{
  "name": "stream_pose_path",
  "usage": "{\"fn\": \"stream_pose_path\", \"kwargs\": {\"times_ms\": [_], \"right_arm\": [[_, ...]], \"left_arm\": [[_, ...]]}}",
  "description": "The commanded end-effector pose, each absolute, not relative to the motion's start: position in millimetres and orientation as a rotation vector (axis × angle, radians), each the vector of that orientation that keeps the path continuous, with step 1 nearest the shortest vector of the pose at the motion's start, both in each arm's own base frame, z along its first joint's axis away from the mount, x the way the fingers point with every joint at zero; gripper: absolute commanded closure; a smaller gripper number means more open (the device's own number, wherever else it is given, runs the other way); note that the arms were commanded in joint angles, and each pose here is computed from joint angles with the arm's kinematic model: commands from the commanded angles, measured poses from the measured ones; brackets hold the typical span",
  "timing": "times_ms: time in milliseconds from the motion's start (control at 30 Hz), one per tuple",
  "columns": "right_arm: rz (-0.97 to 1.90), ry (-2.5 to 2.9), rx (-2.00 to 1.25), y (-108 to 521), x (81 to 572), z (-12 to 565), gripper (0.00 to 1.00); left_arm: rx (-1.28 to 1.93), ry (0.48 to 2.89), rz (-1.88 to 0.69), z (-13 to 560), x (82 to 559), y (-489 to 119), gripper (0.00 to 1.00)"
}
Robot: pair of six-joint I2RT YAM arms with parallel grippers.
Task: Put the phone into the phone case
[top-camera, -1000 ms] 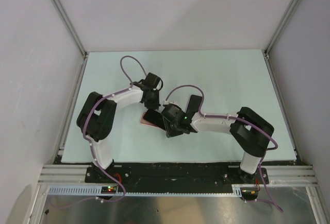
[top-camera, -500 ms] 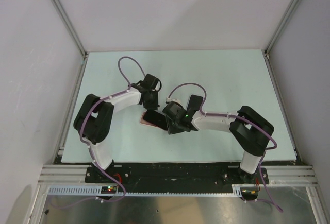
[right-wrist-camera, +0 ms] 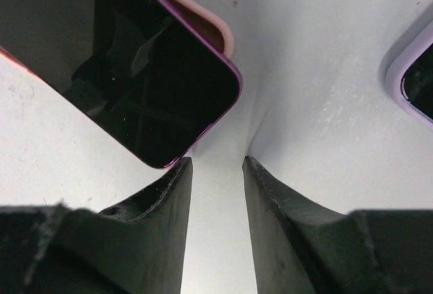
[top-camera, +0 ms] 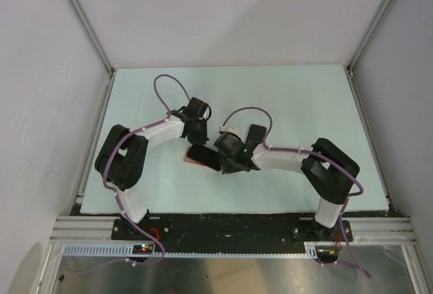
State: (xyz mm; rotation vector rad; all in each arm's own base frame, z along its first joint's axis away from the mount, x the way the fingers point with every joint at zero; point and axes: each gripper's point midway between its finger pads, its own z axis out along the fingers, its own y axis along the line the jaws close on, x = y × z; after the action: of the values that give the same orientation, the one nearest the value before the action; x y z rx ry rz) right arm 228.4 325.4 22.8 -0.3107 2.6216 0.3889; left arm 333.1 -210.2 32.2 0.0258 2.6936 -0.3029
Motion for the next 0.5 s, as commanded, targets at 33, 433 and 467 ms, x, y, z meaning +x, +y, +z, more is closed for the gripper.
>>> {"fn": "stream_pose_path", "kwargs": {"times_ms": [33,433,467], "right_arm": [[0.39,2.549,-0.375,345.1,221.0,33.2,0.56],[0.384,2.512,-0.411,351.7,223.8,29.3,0.51],[0.378,2.51,-0.4,350.8,227.5,28.8,0.5]], "left_arm": [[0.035,2.658,-0.325,48.3,335.1,-210.1,0.88],[0.033,2.656,-0.326,49.2,335.9,-208.5,0.89],[0.033,2.656,-0.327,49.2,335.5,-208.5,0.9]]}}
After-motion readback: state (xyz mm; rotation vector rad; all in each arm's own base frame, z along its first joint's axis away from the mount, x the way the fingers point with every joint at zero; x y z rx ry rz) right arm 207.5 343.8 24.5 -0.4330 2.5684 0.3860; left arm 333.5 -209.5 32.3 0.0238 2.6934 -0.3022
